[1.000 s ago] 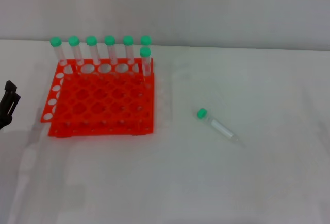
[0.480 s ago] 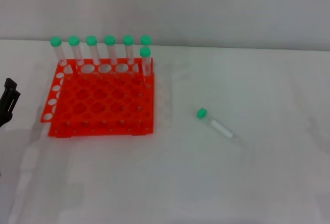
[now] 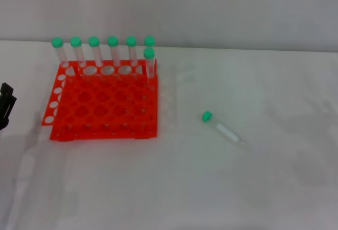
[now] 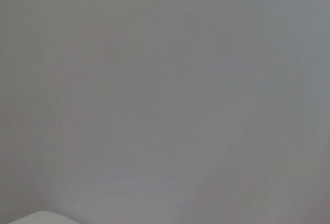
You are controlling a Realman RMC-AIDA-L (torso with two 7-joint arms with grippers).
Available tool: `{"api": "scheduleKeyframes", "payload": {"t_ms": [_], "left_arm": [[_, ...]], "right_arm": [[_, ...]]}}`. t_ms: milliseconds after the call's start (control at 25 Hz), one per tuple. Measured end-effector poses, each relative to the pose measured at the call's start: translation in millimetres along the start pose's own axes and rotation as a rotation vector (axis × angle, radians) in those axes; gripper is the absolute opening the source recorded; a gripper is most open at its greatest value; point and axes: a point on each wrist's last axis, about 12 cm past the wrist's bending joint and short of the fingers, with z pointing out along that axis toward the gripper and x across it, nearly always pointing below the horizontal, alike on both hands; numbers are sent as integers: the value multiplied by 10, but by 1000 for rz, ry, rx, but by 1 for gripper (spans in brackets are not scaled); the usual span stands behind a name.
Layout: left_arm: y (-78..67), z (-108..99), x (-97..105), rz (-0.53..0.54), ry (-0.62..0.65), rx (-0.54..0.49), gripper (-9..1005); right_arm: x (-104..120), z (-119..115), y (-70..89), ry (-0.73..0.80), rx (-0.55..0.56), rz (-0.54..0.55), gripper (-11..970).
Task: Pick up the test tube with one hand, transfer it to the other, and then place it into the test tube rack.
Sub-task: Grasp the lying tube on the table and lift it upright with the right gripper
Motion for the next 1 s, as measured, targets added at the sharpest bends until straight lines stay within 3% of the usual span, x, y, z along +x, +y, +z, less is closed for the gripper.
{"api": "scheduleKeyframes", "payload": {"t_ms": [240, 280, 320, 440, 560, 760, 1000], "left_arm": [[16, -13, 0, -3, 3, -3, 887], [18, -11, -2, -3, 4, -2, 887], [18, -10, -3, -2, 4, -1, 887], [17, -8, -3, -2, 4, 0, 887], [17, -3, -7, -1, 3, 1, 887], [6, 19, -12, -1, 1, 6, 887], [-1, 42, -21, 3, -3, 9, 887]], "right_arm": [[-379, 418, -14, 201, -156, 21, 869], [-547, 556, 33, 280, -199, 16, 869], [-547, 556, 33, 280, -199, 16, 869], [-823, 703, 181, 356, -267, -32, 868], [-1115, 801, 454, 420, -316, -135, 868], [-1402, 946, 1010, 643, -284, -354, 801], [-1340, 1168, 1704, 872, -304, -487, 749]]}}
